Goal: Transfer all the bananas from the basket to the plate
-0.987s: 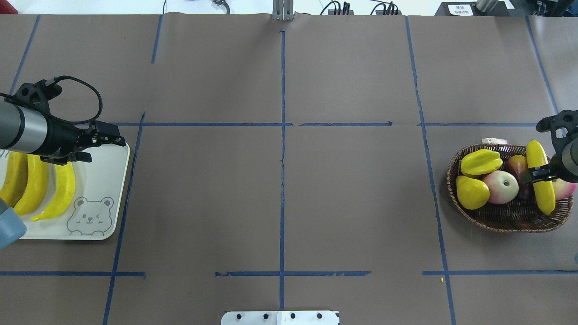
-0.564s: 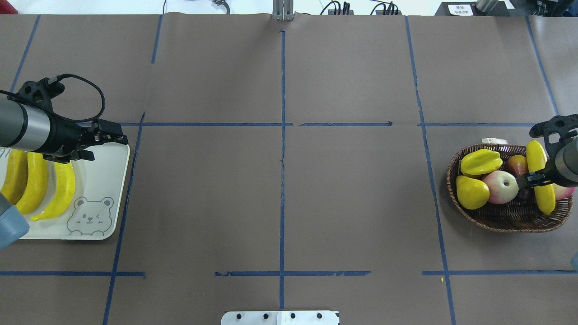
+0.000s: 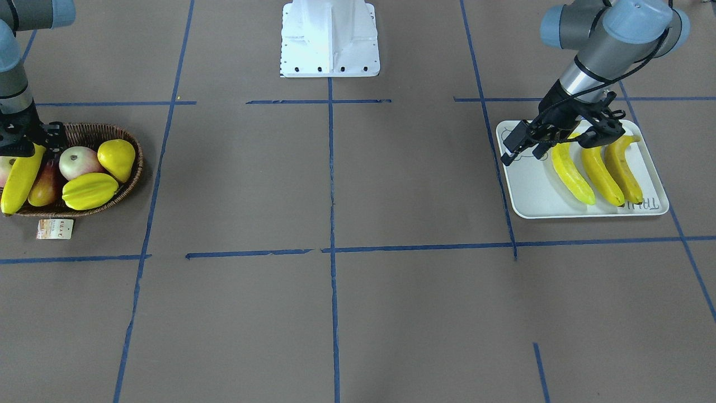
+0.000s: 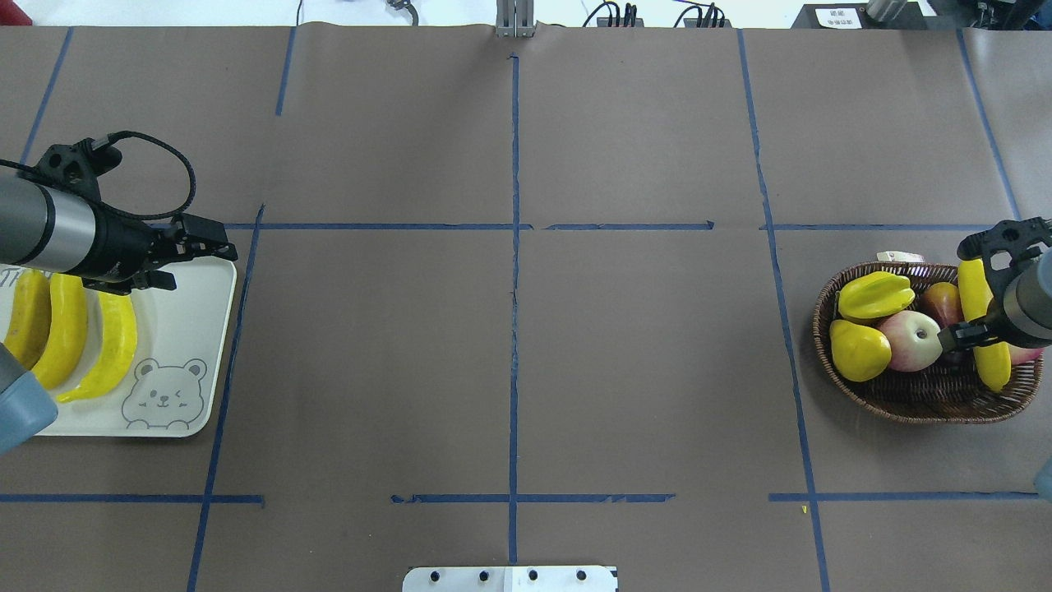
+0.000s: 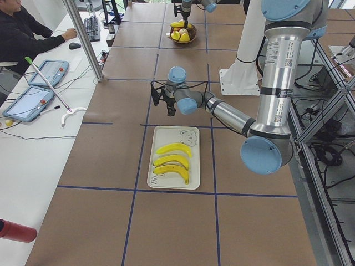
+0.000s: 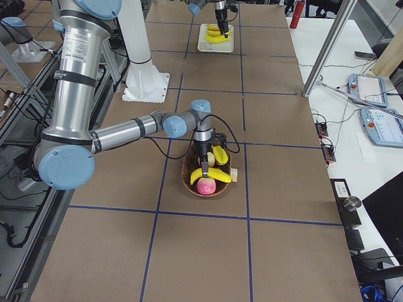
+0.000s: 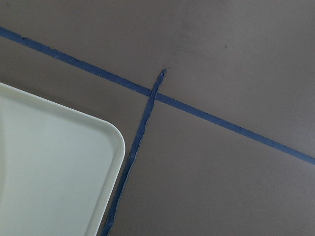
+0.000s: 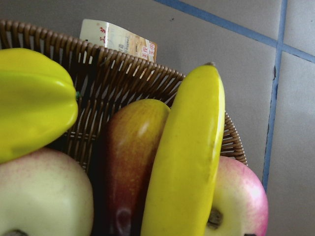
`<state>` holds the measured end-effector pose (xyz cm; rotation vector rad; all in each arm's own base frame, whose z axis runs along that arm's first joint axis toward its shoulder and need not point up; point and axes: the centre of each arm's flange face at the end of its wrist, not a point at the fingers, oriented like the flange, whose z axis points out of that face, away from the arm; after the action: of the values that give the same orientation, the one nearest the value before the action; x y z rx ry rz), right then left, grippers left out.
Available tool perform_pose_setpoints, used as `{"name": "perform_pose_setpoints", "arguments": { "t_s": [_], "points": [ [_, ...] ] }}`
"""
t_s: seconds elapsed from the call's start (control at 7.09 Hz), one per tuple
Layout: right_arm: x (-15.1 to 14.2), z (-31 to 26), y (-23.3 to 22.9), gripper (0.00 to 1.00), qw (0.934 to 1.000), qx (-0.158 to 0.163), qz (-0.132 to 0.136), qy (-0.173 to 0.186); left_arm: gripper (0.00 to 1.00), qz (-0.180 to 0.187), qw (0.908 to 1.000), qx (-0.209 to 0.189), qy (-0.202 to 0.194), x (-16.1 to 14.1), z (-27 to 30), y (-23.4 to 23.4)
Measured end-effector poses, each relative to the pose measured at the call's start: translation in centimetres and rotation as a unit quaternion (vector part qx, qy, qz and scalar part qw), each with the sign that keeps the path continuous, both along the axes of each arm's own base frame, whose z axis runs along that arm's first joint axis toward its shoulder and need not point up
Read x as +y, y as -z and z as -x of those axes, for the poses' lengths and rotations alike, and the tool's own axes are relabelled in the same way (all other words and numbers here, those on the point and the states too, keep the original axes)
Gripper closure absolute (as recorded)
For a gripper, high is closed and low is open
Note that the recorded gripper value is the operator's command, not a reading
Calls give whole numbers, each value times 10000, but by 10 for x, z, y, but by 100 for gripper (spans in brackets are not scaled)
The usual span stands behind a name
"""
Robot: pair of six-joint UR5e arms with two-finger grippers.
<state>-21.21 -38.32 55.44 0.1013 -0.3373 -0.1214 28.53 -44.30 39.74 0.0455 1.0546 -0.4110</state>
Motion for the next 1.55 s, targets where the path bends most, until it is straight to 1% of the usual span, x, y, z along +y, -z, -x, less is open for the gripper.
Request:
{"name": "perform_pose_setpoints", "arguments": {
  "t_s": [0.42,0.56,0.7,0.85,0.99,1.13,1.27,1.41,1.55],
  "points": [
    [1,2,-2,78,10000,8,18,44,1,0,10000,0,0,0,0,0],
    [1,3,-2,90,10000,-8,23,59,1,-3,10000,3,0,-1,0,1],
    [1,3,0,97,10000,-28,22,67,1,2,10000,0,1,-1,-1,2],
    [1,3,3,99,10000,-55,9,69,1,19,10000,-12,3,-2,-2,3],
    [2,1,12,100,9999,-115,-48,54,1,29,10000,-20,3,-3,-3,5],
    [2,-9,32,100,9997,-199,-129,-23,1,30,10000,-20,4,-4,-4,7],
    [1,-25,61,99,9991,-306,-235,-170,1,26,10000,-17,4,-4,-4,8],
    [0,-41,97,99,9973,-568,-346,-322,1,18,10000,-10,4,-5,-4,9],
    [-9,-45,138,98,9921,-1131,-386,-378,1,-7,10000,13,4,-6,-5,13]
  ]
}}
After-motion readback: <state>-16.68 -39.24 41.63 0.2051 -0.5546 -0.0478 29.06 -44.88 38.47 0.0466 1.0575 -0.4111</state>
